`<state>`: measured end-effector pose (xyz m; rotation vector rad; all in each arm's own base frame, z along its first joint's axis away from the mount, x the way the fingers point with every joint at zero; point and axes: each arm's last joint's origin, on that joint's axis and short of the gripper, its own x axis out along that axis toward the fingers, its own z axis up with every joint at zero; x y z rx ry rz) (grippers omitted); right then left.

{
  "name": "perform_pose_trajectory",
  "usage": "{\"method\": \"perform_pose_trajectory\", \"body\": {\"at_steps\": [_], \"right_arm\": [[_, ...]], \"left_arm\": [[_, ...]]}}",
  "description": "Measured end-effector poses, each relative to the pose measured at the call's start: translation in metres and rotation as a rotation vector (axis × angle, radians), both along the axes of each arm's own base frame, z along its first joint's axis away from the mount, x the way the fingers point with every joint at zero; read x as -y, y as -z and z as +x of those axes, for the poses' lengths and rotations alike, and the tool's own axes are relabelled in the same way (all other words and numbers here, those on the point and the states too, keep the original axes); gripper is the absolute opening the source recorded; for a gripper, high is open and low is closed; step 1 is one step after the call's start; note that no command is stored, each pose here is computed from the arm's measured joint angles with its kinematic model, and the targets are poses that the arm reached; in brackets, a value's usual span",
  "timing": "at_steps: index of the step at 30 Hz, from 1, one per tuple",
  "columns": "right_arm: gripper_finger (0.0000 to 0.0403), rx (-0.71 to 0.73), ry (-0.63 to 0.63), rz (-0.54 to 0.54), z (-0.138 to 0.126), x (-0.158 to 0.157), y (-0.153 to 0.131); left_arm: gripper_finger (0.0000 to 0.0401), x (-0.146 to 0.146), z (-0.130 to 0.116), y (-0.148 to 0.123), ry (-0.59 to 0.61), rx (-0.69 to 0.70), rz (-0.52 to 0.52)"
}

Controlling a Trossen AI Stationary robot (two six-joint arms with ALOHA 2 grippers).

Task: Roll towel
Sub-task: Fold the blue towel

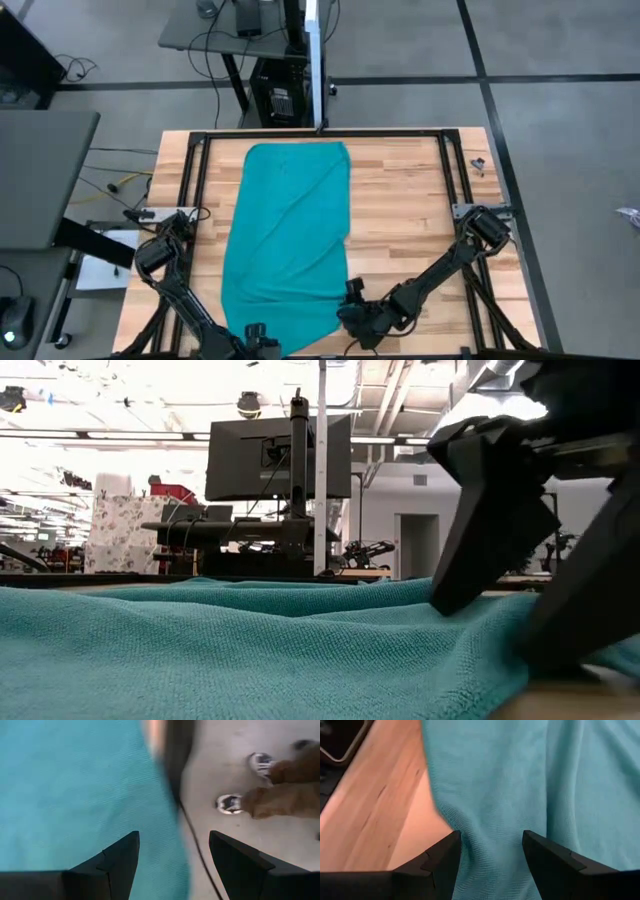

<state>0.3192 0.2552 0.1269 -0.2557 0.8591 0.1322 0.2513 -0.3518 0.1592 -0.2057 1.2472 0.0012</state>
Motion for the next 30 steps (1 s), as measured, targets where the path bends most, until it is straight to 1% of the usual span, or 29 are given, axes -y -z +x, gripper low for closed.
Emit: {"method": "perform_pose_trajectory", "body": {"at_steps": [2, 4, 8, 11, 14, 20, 23, 25, 30], "right_arm": [[0.0205, 0.000, 0.013, 0.014, -0.001, -0.001, 0.000], [0.0205, -0.004, 0.016, 0.017, -0.002, -0.002, 0.000], [0.0205, -0.028, 0.003, -0.008, -0.006, -0.003, 0.002], [0.0205, -0.041, 0.002, -0.018, -0.008, -0.002, 0.004], [0.0205, -0.046, -0.009, -0.021, -0.012, -0.004, 0.006], [0.0205, -0.049, -0.010, -0.026, -0.013, -0.004, 0.006], [0.0205, -0.051, -0.022, -0.037, -0.014, -0.004, 0.006], [0.0203, -0.048, -0.049, -0.065, -0.014, -0.004, 0.006], [0.0190, -0.043, -0.054, -0.086, -0.014, -0.003, 0.006]], "left_arm": [[0.0224, -0.004, 0.002, 0.000, -0.034, 0.004, 0.021], [0.0224, -0.005, 0.003, 0.000, -0.039, 0.010, 0.028], [0.0224, 0.002, 0.007, 0.002, -0.017, 0.047, -0.021], [0.0224, 0.005, 0.005, 0.005, -0.006, 0.036, -0.034], [0.0224, 0.005, 0.001, 0.006, 0.002, 0.019, -0.009], [0.0224, 0.005, -0.003, 0.021, -0.024, -0.017, 0.052], [0.0224, 0.003, -0.001, 0.022, -0.038, -0.015, 0.057], [0.0222, 0.002, 0.000, 0.022, -0.051, -0.016, 0.055], [0.0207, 0.004, 0.000, 0.022, -0.049, -0.016, 0.042]]}}
